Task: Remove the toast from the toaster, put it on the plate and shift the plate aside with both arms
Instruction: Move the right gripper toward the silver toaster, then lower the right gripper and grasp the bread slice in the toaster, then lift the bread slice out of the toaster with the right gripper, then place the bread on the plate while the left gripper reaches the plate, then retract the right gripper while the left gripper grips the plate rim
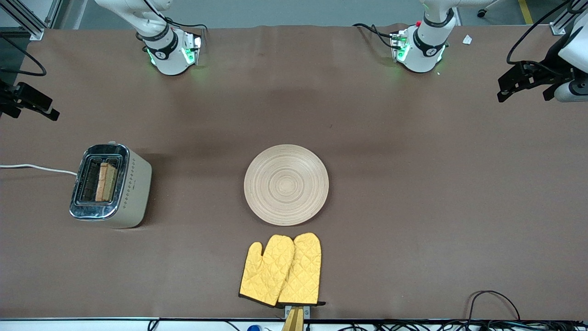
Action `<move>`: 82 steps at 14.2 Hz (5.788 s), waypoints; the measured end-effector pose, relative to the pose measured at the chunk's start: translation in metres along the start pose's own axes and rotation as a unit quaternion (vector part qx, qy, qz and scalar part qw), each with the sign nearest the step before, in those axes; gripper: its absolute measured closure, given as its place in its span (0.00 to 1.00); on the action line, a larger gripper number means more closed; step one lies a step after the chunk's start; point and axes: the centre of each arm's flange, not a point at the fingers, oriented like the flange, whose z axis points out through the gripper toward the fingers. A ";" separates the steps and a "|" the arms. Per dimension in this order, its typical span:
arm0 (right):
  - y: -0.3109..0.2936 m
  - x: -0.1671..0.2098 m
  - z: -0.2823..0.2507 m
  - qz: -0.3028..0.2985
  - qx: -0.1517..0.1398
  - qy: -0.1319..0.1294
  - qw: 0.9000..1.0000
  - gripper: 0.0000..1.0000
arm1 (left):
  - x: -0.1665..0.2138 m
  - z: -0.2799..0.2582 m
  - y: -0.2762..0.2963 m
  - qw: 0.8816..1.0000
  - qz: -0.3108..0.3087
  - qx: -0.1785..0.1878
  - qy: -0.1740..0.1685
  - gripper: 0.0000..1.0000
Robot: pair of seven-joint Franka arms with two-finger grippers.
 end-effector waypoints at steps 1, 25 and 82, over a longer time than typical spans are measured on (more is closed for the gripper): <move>0.000 0.000 0.000 0.000 0.000 0.000 1.000 0.00 | 0.000 0.000 0.000 1.000 0.001 0.000 0.000 0.00; 0.006 0.100 0.261 -0.013 -0.043 -0.108 0.993 0.03 | 0.016 0.011 0.017 1.000 0.015 -0.002 -0.008 0.00; -0.160 0.113 0.235 -0.029 0.010 0.008 1.000 0.00 | 0.137 0.507 0.190 0.830 0.075 -0.541 -0.111 0.43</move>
